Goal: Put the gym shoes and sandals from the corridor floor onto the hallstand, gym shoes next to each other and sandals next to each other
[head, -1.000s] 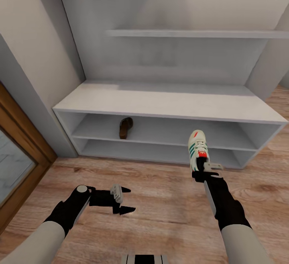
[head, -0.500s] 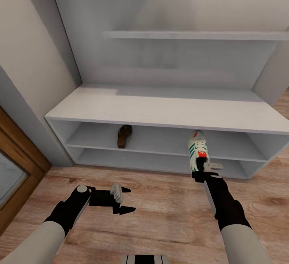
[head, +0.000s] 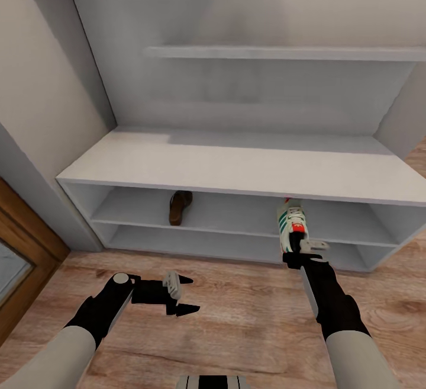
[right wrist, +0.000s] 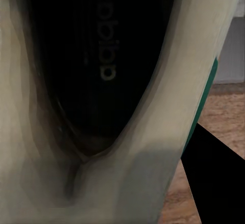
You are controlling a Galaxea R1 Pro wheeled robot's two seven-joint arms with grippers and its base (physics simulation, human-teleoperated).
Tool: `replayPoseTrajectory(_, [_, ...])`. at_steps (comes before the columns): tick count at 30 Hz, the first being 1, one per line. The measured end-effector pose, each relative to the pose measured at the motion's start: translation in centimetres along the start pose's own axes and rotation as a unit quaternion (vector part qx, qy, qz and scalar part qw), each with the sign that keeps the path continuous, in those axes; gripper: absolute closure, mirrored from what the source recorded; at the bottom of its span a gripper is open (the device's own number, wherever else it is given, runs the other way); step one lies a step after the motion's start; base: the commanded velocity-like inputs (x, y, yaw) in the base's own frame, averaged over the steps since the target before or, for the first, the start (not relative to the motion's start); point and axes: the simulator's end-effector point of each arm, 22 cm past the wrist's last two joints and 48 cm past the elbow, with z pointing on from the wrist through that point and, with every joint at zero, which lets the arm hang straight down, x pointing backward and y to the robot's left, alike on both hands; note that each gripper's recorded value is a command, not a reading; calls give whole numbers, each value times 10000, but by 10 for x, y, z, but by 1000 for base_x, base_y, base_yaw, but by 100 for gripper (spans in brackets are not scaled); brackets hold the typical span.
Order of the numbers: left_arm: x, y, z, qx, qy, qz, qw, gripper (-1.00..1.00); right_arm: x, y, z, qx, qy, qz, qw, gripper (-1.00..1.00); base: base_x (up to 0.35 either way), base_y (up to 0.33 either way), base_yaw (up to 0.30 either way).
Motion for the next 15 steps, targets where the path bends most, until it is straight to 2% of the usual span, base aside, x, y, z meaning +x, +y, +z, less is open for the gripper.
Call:
replayPoseTrajectory(5, [0,0,0,1,1,-1,10000,-100,0,0,0,0,2,-1,10000,100,47,-4,0])
replayPoseTrajectory(11, [0,0,0,-1,1,1,10000,-100,1,0,0,-4,7,-8,10000,100,205,74,0])
replayPoseTrajectory(15, [0,0,0,1,0,0,10000,-100,1,1,0,-3,5,-10,10000,100,81,21,0])
